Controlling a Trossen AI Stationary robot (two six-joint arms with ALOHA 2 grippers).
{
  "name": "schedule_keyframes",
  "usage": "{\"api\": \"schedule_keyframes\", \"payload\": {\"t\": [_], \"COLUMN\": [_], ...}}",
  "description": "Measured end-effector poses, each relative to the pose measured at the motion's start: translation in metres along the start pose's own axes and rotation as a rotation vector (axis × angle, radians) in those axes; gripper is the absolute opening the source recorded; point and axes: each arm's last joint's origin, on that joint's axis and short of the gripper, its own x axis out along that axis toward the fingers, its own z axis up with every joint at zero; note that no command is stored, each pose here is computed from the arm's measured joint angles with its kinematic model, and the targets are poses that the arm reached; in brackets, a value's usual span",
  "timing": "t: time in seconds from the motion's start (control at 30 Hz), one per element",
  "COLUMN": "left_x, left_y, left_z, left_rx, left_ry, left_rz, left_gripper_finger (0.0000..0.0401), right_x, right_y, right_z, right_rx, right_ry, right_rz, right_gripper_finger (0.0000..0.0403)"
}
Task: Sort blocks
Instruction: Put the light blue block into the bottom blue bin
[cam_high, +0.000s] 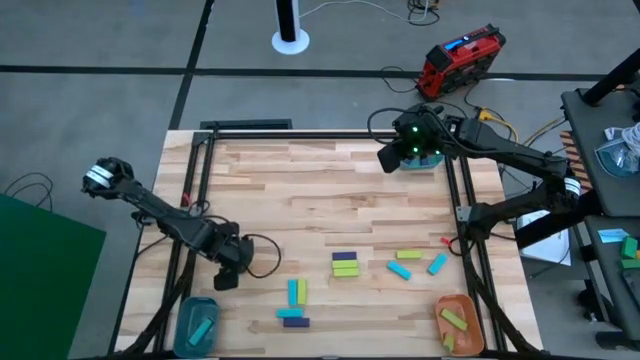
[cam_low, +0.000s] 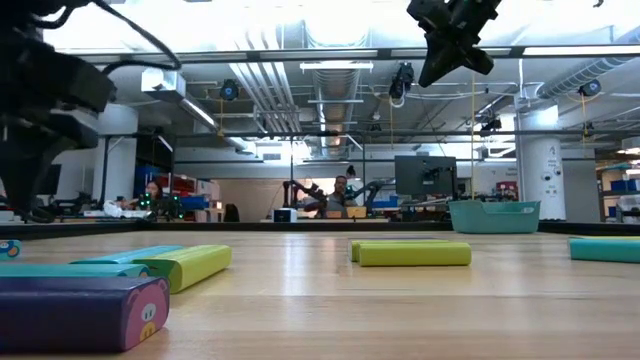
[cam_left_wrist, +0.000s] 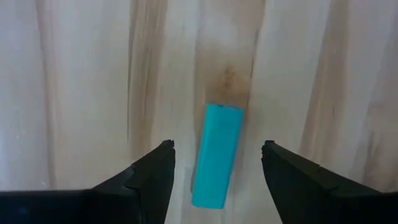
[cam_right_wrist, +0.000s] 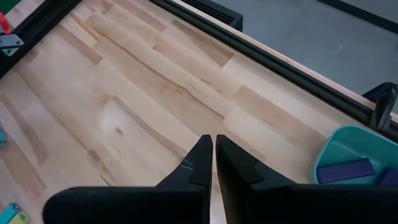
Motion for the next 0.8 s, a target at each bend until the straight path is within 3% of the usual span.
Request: {"api": "schedule_keyframes", "payload": {"t": [0.4,0.8], "left_x": [0.021,0.030], "left_y": [0.003,0.004], "left_z": [-0.012,-0.014], "left_rx": [0.002,0.018], "left_ry": [-0.013,-0.031], "left_rz": [-0.019,-0.039], "left_gripper_finger": [0.0214,0.0170], "right_x": [0.000,0.000], "right_y": [0.000,0.000], "right_z": [0.000,0.000], "right_rx": [0.000,0.012], "right_ry": [-0.001,-0.001], "right_rz": [0.001,0.001], "right_gripper_finger": [0.0013,0.0013]}}
